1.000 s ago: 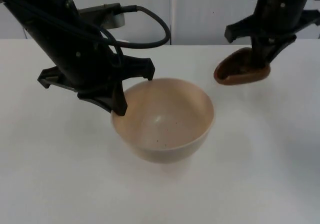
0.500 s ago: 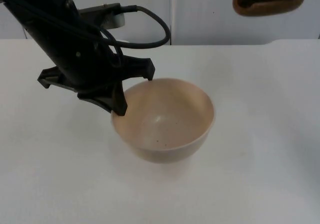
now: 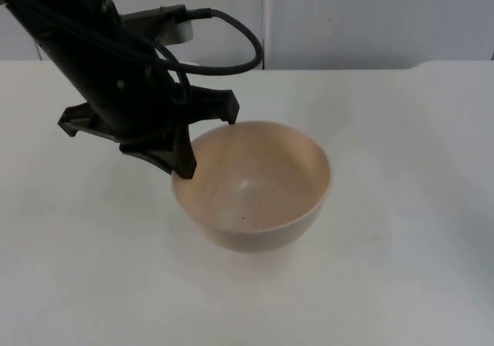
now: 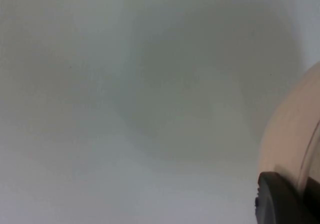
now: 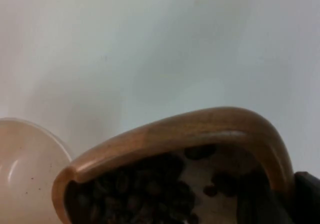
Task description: Pick up the bowl with the left hand and pour the coffee beans from the cup into the bowl with the right hand.
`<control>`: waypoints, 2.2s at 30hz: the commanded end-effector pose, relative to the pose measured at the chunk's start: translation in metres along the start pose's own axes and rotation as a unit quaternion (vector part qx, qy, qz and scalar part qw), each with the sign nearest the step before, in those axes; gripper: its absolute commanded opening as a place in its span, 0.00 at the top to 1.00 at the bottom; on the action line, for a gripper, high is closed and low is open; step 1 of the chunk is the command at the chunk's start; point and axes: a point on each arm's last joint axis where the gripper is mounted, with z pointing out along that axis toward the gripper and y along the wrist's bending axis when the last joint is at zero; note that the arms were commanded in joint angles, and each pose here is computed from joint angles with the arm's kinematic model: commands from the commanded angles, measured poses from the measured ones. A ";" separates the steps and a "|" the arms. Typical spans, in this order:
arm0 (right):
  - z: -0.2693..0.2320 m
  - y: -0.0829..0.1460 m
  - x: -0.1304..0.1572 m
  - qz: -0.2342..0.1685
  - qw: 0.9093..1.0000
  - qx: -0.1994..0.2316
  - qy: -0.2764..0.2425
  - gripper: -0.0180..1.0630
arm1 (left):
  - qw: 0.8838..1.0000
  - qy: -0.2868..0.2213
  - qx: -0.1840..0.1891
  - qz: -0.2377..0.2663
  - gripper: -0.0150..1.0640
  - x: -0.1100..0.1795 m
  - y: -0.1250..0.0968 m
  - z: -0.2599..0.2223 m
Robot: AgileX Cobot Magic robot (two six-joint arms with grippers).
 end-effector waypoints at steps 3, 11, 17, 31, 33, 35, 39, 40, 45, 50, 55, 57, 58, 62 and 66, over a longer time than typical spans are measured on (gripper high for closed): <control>-0.005 0.013 0.002 -0.004 1.000 -0.008 -0.003 0.98 | 1.000 -0.004 0.005 -0.001 0.99 -0.001 -0.003 -0.001; 0.006 0.058 0.005 -0.055 0.998 0.010 0.006 0.98 | 1.000 -0.004 0.005 -0.001 0.99 -0.001 -0.003 -0.001; 0.013 0.084 0.009 -0.091 0.995 0.031 0.010 0.98 | 1.000 -0.004 0.005 -0.001 0.99 -0.001 -0.003 -0.001; 0.034 0.097 0.011 -0.115 0.992 0.053 0.027 0.98 | 1.000 -0.003 0.005 -0.001 0.99 -0.001 -0.003 -0.001; 0.040 0.101 0.012 -0.129 0.989 0.065 0.031 0.98 | 1.000 -0.003 0.005 -0.001 0.99 -0.001 -0.003 -0.001; 0.043 0.105 0.013 -0.137 0.988 0.069 0.033 0.98 | 1.000 -0.003 0.005 -0.001 0.99 -0.001 -0.003 -0.001; 0.049 0.111 0.017 -0.150 0.984 0.087 0.038 0.98 | 1.000 -0.003 0.005 -0.001 0.99 -0.001 -0.003 -0.001; 0.049 0.111 0.017 -0.150 0.984 0.087 0.038 0.98 | 1.000 -0.003 0.005 -0.001 0.99 -0.001 -0.003 -0.001; 0.056 0.115 0.025 -0.173 0.975 0.136 0.040 0.98 | 1.000 -0.005 0.004 0.000 0.99 -0.001 -0.003 -0.001; 0.056 0.121 0.028 -0.184 0.972 0.142 0.036 0.98 | 1.000 -0.008 0.002 0.002 0.99 -0.002 -0.002 -0.001; 0.052 0.126 0.026 -0.203 0.962 0.181 0.015 0.98 | 1.000 -0.008 0.002 0.002 0.99 -0.002 -0.002 -0.001; 0.050 0.130 0.026 -0.218 0.956 0.196 0.005 0.98 | 1.000 -0.008 0.002 0.002 0.99 -0.002 -0.002 -0.001; 0.049 0.134 0.026 -0.223 0.954 0.199 0.001 0.98 | 1.000 -0.008 0.002 0.002 0.99 -0.002 -0.002 -0.001; 0.045 0.144 0.028 -0.243 0.946 0.213 -0.014 0.98 | 1.000 -0.008 0.002 0.002 0.99 -0.002 -0.002 -0.001; 0.039 0.154 0.028 -0.270 0.931 0.243 -0.038 0.98 | 1.000 -0.008 0.002 0.002 0.99 -0.002 -0.002 -0.001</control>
